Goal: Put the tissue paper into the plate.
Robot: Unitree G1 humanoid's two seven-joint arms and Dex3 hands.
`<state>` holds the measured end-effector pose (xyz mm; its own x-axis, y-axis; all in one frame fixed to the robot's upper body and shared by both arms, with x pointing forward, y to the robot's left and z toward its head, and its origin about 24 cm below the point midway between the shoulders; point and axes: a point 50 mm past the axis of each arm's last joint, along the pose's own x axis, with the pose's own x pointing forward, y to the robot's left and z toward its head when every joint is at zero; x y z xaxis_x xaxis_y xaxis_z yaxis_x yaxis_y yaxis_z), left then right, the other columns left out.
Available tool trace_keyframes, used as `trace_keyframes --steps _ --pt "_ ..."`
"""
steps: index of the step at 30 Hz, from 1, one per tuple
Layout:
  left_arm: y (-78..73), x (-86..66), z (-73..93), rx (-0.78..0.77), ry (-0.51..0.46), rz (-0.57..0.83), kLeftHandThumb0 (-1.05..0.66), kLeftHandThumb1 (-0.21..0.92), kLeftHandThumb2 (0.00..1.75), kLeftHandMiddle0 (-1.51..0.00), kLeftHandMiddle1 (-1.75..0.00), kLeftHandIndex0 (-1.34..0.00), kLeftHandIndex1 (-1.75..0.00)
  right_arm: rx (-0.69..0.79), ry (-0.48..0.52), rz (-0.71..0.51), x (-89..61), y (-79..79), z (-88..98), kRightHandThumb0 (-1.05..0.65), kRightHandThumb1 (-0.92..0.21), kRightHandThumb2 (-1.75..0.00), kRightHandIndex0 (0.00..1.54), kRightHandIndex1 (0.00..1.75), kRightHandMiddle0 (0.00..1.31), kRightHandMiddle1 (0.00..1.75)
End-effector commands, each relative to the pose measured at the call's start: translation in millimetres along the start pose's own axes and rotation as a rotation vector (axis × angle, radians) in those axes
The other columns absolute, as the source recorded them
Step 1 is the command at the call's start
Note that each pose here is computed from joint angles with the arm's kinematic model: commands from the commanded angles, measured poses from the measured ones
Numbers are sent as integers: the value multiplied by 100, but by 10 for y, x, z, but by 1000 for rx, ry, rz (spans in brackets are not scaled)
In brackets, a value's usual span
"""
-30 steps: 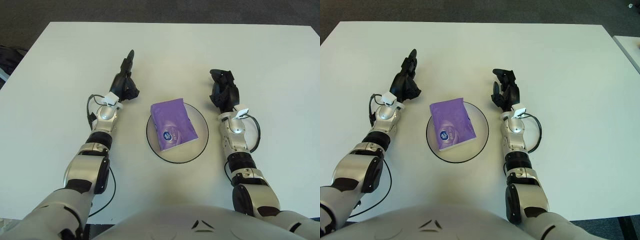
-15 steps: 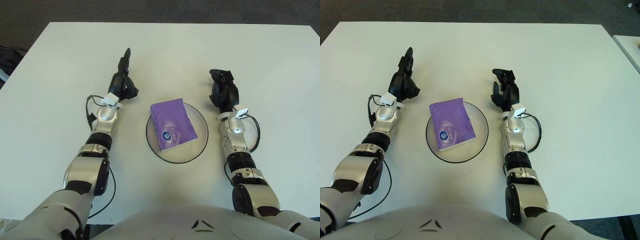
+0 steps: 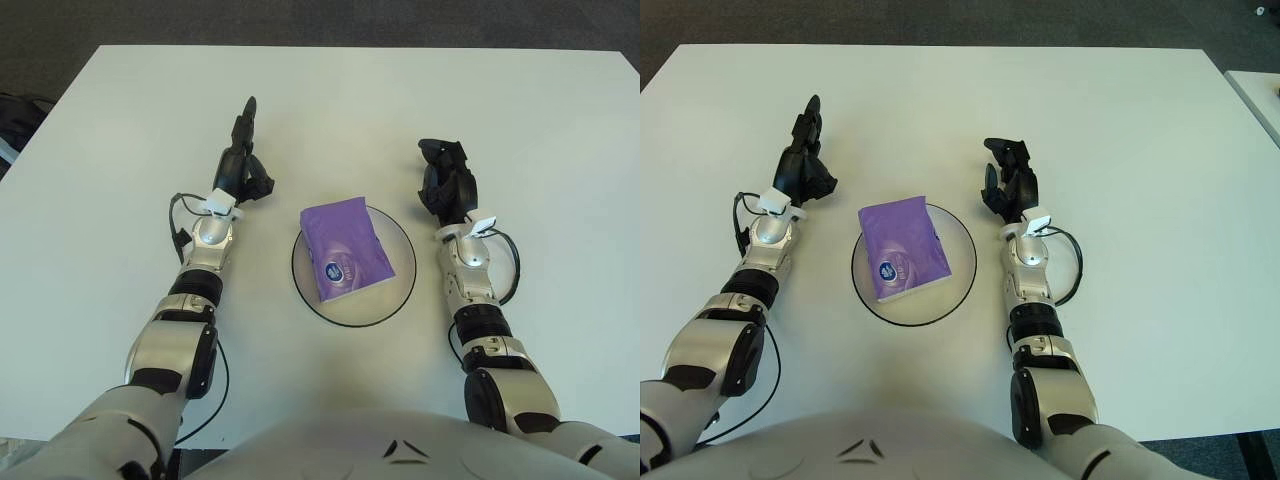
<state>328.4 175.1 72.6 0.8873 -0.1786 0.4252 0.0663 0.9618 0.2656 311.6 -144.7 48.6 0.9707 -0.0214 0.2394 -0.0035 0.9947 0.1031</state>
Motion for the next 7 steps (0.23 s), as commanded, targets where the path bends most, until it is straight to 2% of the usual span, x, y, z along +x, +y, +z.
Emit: trace_keyframes --steps 1,7 --pt "-155 -702 -432 -22 263 -6 -105 92 135 -9 -1 -1 -18 43 382 -77 -699 -124 -714 -52 -88 -68 36 55 16 109" --pt "-167 -701 -408 -19 245 -3 -105 92 134 -10 -1 0 -20 46 379 -78 -700 -131 -713 -51 -87 -69 35 55 16 109"
